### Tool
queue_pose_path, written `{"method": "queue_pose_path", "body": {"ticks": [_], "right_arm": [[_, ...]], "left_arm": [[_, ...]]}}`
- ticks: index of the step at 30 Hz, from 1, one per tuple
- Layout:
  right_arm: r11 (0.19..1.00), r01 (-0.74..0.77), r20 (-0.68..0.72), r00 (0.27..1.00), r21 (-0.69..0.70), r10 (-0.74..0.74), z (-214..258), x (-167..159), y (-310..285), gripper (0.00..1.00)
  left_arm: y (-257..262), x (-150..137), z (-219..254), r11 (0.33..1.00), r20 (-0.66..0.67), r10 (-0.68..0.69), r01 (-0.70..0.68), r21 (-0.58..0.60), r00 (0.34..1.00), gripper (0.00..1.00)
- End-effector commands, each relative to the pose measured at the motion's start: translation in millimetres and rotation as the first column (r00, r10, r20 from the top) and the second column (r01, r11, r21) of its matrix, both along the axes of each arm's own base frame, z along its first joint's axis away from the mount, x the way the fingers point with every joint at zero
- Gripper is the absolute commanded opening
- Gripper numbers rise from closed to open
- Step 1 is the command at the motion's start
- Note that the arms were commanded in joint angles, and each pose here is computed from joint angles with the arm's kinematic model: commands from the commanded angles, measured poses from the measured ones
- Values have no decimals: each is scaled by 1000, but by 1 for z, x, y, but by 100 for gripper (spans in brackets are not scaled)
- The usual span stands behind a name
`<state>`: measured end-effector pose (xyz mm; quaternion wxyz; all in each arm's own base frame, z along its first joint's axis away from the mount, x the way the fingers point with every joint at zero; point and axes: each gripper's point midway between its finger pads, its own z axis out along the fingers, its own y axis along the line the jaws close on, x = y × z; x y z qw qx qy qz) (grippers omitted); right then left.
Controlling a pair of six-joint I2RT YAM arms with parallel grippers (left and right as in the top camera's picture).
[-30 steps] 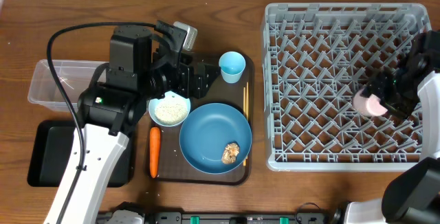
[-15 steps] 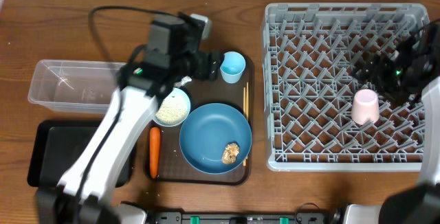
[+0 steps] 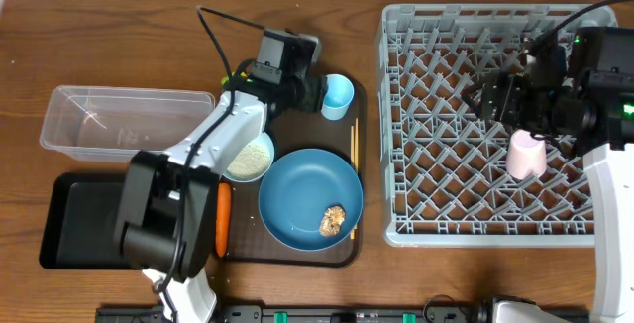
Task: Sort waste into correct bins and load items into the dishwasher rack
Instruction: 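Grasp the light-blue cup with the left gripper and lift it, then hand the light-blue cup from left gripper to right gripper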
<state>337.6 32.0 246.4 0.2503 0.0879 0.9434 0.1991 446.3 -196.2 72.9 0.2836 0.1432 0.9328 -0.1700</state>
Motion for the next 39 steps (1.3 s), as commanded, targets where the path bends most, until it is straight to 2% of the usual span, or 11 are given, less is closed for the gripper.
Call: {"method": "queue_pose_path", "body": {"ticks": [1, 8, 11, 14, 18, 22, 25, 29, 31, 34, 39], "right_arm": [[1000, -13, 10, 1000, -23, 13, 2, 1, 0, 82], [999, -8, 8, 1000, -33, 8, 1, 1, -2, 81], [999, -8, 9, 1000, -33, 8, 1, 1, -2, 82], [999, -11, 14, 1000, -36, 11, 2, 2, -2, 82], [998, -39, 39, 998, -55, 41, 3, 5, -2, 82], [978, -206, 124, 970, -28, 208, 14, 6, 19, 83], [886, -463, 284, 854, 30, 436, 36, -3, 55, 83], [676, -732, 536, 604, 81, 590, 78, -29, 100, 82], [595, -799, 616, 512, 86, 599, 93, -39, 115, 80], [519, -851, 667, 433, 81, 607, 105, -49, 132, 78], [372, -928, 731, 246, -11, 637, 115, -72, 165, 78]], "left_arm": [[1, -1, -18, 1000, -50, 26, -25, 14, 998, 59], [3, -4, -27, 999, -78, 27, -25, 25, 997, 28], [3, -5, -24, 999, -78, 38, -37, 16, 996, 6], [-4, -7, -1, 999, -63, 18, -21, -45, 998, 6], [-18, -18, 70, 977, 16, -54, 56, -207, 998, 6], [-24, -50, 145, 912, 77, -144, 163, -376, 987, 6], [-30, -81, 193, 832, 142, -243, 282, -478, 959, 6], [-36, -123, 247, 705, 254, -361, 441, -556, 897, 6], [-38, -141, 265, 658, 296, -397, 494, -568, 869, 7], [-39, -162, 284, 600, 343, -439, 555, -576, 830, 6], [-37, -177, 299, 567, 383, -457, 594, -570, 803, 6]]}}
